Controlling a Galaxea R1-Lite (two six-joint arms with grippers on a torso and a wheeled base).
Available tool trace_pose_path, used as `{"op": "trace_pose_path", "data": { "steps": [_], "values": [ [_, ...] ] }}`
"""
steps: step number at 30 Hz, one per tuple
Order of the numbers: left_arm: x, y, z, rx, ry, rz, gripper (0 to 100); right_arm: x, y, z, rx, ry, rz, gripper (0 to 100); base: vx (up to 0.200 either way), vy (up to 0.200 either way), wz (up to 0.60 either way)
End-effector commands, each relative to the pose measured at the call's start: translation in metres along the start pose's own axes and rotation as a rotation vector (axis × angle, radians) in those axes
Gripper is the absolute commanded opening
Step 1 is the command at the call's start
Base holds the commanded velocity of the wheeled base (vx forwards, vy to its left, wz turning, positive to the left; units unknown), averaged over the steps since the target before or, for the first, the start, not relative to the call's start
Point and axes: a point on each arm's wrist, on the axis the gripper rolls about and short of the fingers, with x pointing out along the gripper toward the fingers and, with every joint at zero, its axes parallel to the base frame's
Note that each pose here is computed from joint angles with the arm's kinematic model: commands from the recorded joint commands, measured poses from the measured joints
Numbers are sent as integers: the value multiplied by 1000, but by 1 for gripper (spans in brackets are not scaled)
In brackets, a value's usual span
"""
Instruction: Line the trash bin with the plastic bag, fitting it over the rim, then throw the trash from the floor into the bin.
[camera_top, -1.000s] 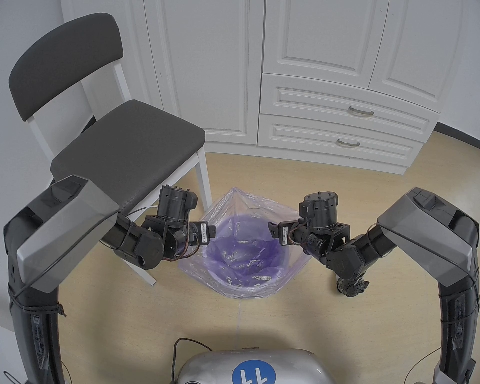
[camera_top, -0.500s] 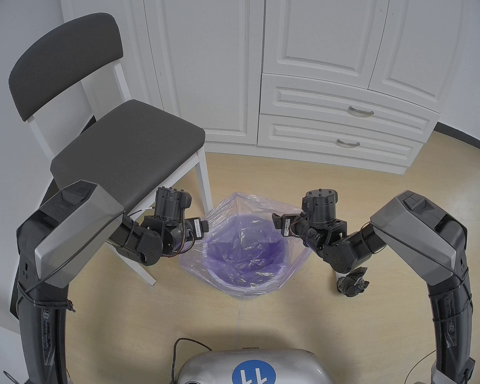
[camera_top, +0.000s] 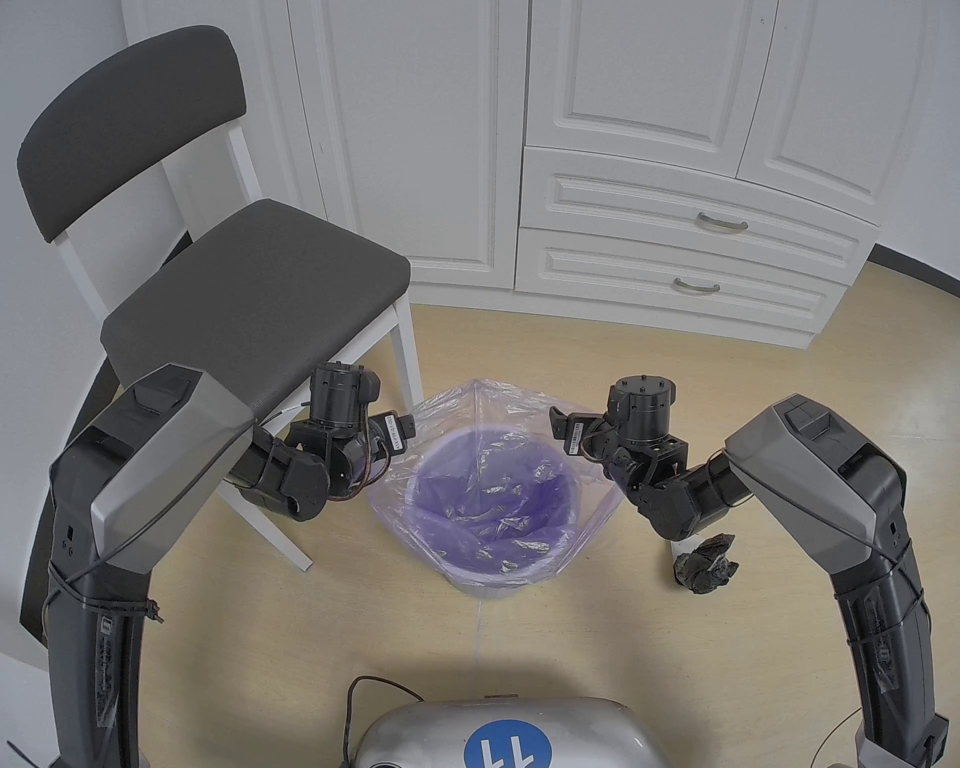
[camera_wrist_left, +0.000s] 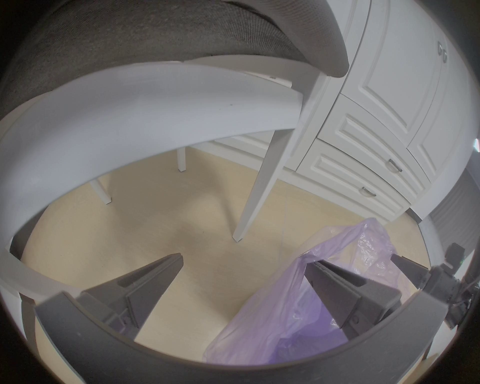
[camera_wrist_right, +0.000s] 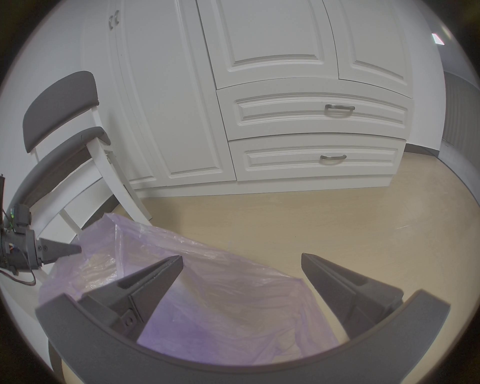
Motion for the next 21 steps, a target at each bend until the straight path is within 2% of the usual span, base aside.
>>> {"op": "trace_pose_path", "data": {
  "steps": [1,7,21],
  "values": [
    [11,2,-11,-4,-13,17,100,11,-6,-12,0,5,-13,100,0,0,0],
    [28,4,-25,1,-22,52,100,23,-11,-27,4,7,-24,100,0,0,0],
    [52,14,-29,-28,-50,73,100,49,-28,-44,30,-21,-57,100,0,0,0]
  ]
}}
